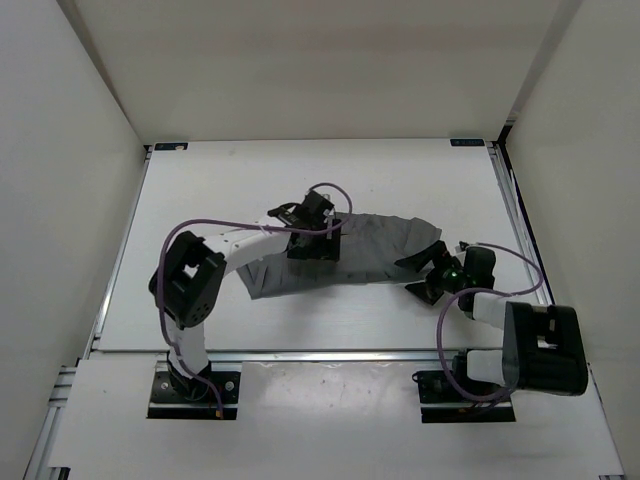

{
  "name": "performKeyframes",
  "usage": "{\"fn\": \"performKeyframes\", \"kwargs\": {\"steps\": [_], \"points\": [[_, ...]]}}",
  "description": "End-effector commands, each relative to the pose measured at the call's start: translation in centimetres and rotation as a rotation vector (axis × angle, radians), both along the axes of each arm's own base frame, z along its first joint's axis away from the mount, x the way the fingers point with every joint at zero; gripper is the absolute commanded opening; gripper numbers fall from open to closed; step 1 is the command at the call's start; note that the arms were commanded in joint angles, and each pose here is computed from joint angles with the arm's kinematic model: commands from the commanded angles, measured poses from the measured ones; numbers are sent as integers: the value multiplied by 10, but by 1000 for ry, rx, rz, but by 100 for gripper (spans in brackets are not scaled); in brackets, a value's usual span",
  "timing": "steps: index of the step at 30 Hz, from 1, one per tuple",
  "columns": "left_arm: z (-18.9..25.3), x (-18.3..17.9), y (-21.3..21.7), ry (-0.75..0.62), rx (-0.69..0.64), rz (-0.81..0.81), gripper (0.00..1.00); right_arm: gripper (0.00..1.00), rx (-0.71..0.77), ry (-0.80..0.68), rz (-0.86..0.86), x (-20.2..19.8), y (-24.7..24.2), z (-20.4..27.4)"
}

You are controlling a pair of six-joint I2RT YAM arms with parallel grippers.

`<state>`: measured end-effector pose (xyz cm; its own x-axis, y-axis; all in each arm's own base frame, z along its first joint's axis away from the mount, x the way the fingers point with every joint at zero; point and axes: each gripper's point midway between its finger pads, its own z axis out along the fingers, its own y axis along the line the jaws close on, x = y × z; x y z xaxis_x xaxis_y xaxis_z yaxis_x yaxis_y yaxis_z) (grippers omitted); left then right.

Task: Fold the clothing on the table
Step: Fold the skirt

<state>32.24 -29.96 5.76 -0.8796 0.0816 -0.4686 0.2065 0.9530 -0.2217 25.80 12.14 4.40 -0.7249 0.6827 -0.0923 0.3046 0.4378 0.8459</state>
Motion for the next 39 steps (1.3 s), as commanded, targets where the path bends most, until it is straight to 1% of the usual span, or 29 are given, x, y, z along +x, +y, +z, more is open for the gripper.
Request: {"fn": "performKeyframes", "kwargs": {"steps": [1, 3, 4, 7, 8, 10, 11, 12, 14, 16, 17, 18, 19, 20, 22, 23, 24, 27, 28, 30, 31, 33, 39], "points": [[40, 3, 29, -97, -41, 110, 93, 99, -110, -30, -129, 29, -22, -19], [38, -3, 44, -89, -49, 155, 93, 100, -115, -35, -129, 39, -22, -22], [45, -4, 46, -104, -69, 166, 93, 100, -129, -49, -121, 43, -19, -24], [38, -12, 66, -84, -40, 195, 93, 99, -139, -94, -88, 61, -13, -19], [35, -10, 70, -83, -33, 205, 93, 99, -140, -120, -66, 66, -7, -14], [30, -14, 81, -65, -6, 221, 93, 98, -155, -125, -38, 71, -1, -19], [28, -14, 86, -68, 6, 230, 93, 97, -163, -146, -40, 80, -2, -15], [24, -17, 89, -57, 22, 231, 92, 94, -173, -148, -39, 83, -2, -17], [21, -20, 95, -45, 29, 251, 92, 85, -177, -184, 3, 91, 5, -13], [16, -21, 103, -30, 33, 280, 92, 59, -208, -235, 26, 102, 6, -8], [14, -24, 106, -24, 45, 283, 93, 50, -232, -260, 37, 105, 6, -6], [12, -23, 110, -25, 51, 292, 92, 33, -255, -277, 54, 108, 9, -5], [5, -29, 114, -6, 70, 290, 93, 22, -267, -294, 50, 111, 7, -3], [5, -27, 113, -5, 68, 293, 93, 16, -285, -323, 55, 113, 6, 2], [-2, -30, 118, 9, 91, 299, 93, 2, -318, -363, 50, 120, 2, 9], [-3, -32, 119, 16, 92, 303, 93, 0, -329, -398, 61, 120, 2, 17], [-5, -33, 121, 17, 100, 304, 93, 0, -346, -398, 50, 120, -5, 17], [-2, -32, 119, 6, 100, 311, 93, 0, -391, -460, 43, 117, -17, 36], [4, -26, 118, -15, 91, 316, 93, 0, -401, -504, 41, 117, -18, 49], [10, -23, 118, -33, 80, 334, 91, 0, -450, -622, 95, 110, -18, 73], [9, -22, 119, -30, 78, 340, 92, 0, -471, -649, 122, 107, -16, 75], [12, -19, 120, -40, 62, 359, 93, 0, -510, -785, 206, 96, -7, 98], [2, -25, 122, -16, 45, 389, 93, 0, -440, -1061, 511, 51, 43, 142]]}}
